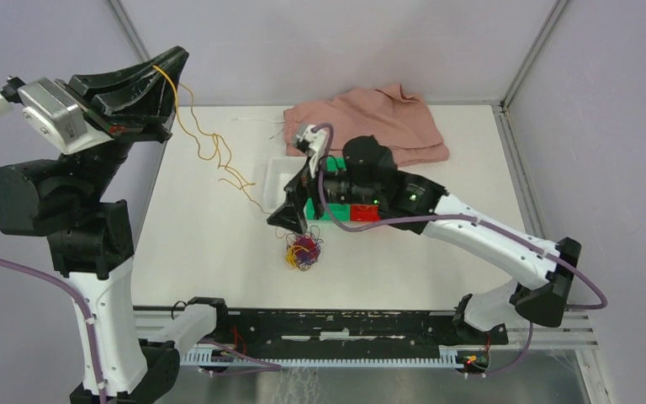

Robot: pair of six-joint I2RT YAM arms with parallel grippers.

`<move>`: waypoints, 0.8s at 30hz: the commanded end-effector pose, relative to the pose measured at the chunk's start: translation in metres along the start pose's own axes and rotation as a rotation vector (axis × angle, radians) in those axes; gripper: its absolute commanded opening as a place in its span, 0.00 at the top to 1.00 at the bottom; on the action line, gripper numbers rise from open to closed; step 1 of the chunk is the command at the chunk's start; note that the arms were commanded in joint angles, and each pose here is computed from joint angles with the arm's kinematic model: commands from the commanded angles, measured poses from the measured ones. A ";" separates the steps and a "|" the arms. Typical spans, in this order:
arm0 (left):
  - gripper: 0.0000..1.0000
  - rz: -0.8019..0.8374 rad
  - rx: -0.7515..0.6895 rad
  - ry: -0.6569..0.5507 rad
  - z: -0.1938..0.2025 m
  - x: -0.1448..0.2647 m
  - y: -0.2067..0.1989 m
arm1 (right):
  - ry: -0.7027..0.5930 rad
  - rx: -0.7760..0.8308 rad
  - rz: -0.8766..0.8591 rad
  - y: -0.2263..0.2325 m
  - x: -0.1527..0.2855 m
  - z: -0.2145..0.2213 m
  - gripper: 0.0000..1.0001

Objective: Untangle the cables

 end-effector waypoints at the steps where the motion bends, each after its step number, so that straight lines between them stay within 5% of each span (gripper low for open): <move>1: 0.97 0.006 0.030 -0.051 -0.017 -0.014 0.004 | 0.042 0.051 -0.040 -0.006 -0.029 0.040 0.00; 9: 0.97 0.006 0.012 -0.096 -0.034 -0.025 0.009 | 0.182 0.047 0.051 -0.027 -0.078 0.102 0.14; 12: 0.97 0.002 -0.008 -0.114 -0.042 -0.025 0.008 | 0.195 0.042 0.120 -0.035 -0.089 0.109 0.42; 16: 0.97 -0.007 -0.026 -0.101 -0.044 -0.022 0.007 | 0.140 0.073 0.217 -0.039 -0.080 0.087 0.96; 24: 0.97 -0.026 0.006 0.007 -0.007 0.003 -0.001 | -0.039 0.166 0.252 -0.018 -0.026 -0.012 1.00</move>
Point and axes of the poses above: each gripper's point midway between its finger pads, its own x axis back along the fingers, its own y axis along the line the jaws close on, z = x × y, the point moved 10 cm from there along x, back along the fingers, and after that the axes turned 6 degrees about x, right-handed, at the moved point
